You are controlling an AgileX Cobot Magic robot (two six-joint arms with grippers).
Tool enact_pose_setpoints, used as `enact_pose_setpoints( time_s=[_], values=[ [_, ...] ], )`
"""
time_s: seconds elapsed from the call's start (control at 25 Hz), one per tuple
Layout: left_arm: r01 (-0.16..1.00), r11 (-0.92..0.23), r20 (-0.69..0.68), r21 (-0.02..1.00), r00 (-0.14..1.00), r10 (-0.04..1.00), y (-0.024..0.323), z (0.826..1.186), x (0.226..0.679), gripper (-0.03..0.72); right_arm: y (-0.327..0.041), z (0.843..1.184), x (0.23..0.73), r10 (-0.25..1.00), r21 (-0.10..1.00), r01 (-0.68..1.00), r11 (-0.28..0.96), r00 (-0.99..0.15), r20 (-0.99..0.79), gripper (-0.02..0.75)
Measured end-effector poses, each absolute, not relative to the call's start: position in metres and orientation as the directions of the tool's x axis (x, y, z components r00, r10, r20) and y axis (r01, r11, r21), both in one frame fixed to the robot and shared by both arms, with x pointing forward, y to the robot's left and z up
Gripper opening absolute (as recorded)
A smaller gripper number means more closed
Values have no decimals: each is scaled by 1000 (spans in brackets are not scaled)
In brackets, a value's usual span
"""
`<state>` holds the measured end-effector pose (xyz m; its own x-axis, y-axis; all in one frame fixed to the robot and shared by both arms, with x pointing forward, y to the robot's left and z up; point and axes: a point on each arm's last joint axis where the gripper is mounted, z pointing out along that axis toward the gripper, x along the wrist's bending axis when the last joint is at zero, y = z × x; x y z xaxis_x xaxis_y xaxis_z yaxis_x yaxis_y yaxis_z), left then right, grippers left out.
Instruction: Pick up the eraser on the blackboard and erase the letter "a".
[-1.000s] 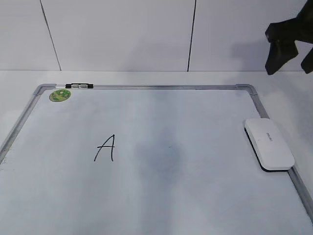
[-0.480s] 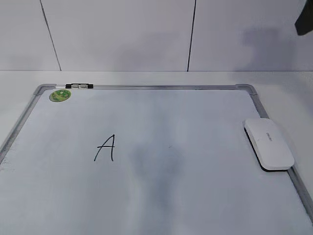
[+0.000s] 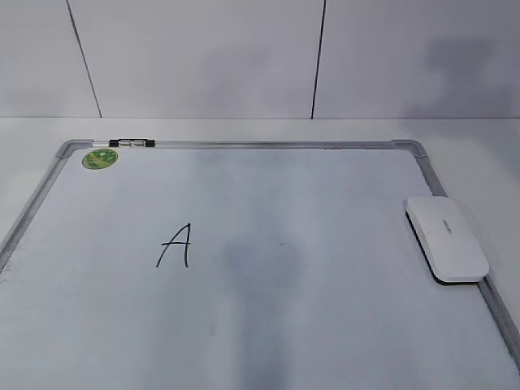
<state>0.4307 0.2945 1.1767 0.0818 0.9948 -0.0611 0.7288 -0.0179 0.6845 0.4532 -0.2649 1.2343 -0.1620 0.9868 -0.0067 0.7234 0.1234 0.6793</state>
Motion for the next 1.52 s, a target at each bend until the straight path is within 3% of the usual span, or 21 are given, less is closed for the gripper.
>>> enact_pose_setpoints(
  time_s=[0.16, 0.56, 0.92, 1.2, 1.52],
  values=[
    [700, -32, -45, 713, 91, 995, 294, 1182, 413, 592, -269, 1248, 430, 986, 723, 679, 124, -166, -12, 587],
    [681, -34, -34, 732, 86, 996, 295, 1144, 363, 591, -278, 1260, 370, 985, 799, 590, 118, -170, -20, 587],
    [572, -37, -17, 819, 88, 996, 294, 1137, 315, 591, -285, 1217, 323, 985, 792, 598, 121, -171, -21, 587],
    [559, -16, -53, 829, 107, 993, 290, 1125, 296, 591, -289, 1180, 297, 985, 777, 616, 126, -173, -23, 587],
    [549, -19, -54, 836, 116, 992, 289, 1106, 272, 589, -297, 1136, 252, 983, 833, 535, 139, -180, -48, 587]
  ],
)
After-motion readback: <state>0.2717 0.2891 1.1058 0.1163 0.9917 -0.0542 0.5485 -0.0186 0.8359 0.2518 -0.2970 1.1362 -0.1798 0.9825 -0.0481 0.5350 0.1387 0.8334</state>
